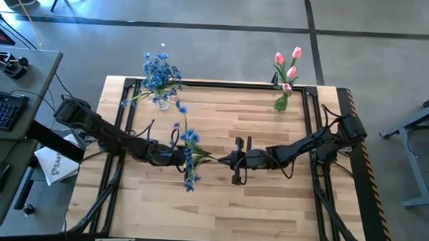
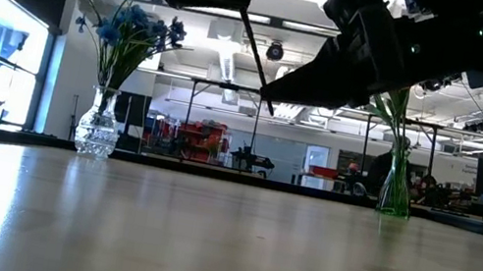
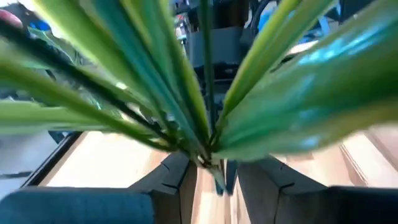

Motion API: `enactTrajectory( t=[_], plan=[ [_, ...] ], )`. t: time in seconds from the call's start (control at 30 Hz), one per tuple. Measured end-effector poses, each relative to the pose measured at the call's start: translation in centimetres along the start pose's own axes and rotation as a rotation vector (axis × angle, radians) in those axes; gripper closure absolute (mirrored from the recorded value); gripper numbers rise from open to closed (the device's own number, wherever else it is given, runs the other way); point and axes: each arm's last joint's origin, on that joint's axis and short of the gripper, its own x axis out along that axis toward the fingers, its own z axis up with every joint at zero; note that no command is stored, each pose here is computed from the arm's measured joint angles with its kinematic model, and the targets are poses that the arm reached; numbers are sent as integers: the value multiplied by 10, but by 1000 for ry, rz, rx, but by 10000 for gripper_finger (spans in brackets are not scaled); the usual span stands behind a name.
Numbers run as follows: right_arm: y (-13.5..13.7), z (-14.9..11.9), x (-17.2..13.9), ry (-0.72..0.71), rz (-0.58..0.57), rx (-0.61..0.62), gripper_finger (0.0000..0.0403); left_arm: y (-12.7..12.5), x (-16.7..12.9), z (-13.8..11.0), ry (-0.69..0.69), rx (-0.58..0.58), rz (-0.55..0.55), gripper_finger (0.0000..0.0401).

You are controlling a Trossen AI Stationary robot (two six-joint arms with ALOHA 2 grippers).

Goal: Sort flowers into vase by color
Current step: Put the blue flowers into the transparent vase

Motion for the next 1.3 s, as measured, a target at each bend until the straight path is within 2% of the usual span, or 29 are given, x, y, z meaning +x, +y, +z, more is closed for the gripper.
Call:
enactTrajectory(
  t=[0.13, 0.23, 0.43, 0.67, 0.87, 1.1, 1.3],
  plan=[
    [-1, 0, 0, 2, -10, 15, 400, 2, -9, 5, 15, -4, -5, 320],
    [-2, -1, 0, 4, -59, 58, 383, 4, -17, 8, 45, 15, 20, 338],
    [-9, -6, 2, 55, -91, 78, 305, 9, -38, 15, 88, 49, 157, 394],
    [-10, -7, 2, 68, -96, 70, 234, 17, -57, 25, 85, 20, 224, 398],
    [-11, -11, 1, 111, -99, 72, 215, 44, -92, 20, 185, -24, 458, 400],
    [-11, -11, 1, 111, -99, 78, 215, 83, -138, 13, 193, -71, 771, 400],
    [-11, -11, 1, 110, -99, 78, 215, 102, -156, 2, 197, -90, 923, 401]
  ],
)
